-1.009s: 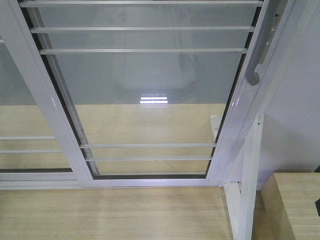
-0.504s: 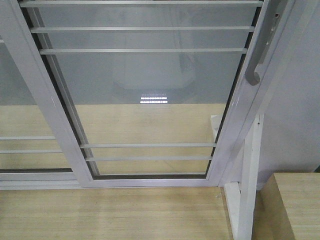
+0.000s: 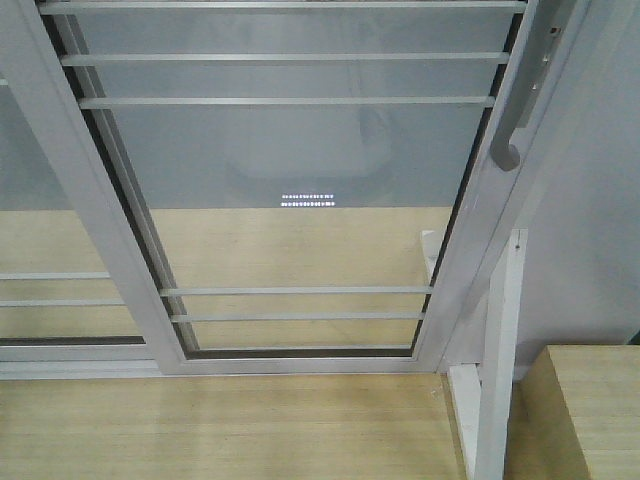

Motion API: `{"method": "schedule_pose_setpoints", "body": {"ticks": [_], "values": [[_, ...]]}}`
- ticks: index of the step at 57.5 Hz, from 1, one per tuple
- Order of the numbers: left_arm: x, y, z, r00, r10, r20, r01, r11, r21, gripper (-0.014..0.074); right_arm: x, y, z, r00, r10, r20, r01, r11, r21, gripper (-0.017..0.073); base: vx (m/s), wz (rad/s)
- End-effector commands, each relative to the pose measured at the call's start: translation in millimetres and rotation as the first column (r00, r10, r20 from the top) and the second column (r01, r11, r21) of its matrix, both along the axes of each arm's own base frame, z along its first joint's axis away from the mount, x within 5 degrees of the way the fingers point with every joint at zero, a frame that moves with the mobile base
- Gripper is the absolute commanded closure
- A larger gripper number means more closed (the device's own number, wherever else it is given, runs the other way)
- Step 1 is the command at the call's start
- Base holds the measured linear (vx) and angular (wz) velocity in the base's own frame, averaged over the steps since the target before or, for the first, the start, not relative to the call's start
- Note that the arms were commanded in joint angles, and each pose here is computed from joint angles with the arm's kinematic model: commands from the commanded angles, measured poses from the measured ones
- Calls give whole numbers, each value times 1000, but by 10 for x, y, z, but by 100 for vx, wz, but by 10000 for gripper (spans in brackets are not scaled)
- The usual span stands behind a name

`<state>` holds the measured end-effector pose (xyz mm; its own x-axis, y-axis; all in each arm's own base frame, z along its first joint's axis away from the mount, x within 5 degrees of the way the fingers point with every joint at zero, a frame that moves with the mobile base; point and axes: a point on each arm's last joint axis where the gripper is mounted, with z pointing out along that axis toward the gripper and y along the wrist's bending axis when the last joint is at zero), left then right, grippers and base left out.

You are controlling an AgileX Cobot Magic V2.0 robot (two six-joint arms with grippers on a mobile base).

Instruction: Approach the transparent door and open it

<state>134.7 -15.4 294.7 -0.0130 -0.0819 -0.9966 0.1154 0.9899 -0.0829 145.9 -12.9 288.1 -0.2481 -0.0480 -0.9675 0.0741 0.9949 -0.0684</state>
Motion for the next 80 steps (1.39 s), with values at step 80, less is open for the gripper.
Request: {"method": "schedule_pose_setpoints", "body": {"ticks": [80], "values": [[294, -41, 46, 998, -7, 64, 9, 999, -32, 195, 2327, 87, -43, 935, 288, 210, -313, 945, 98, 120, 0, 0]]}}
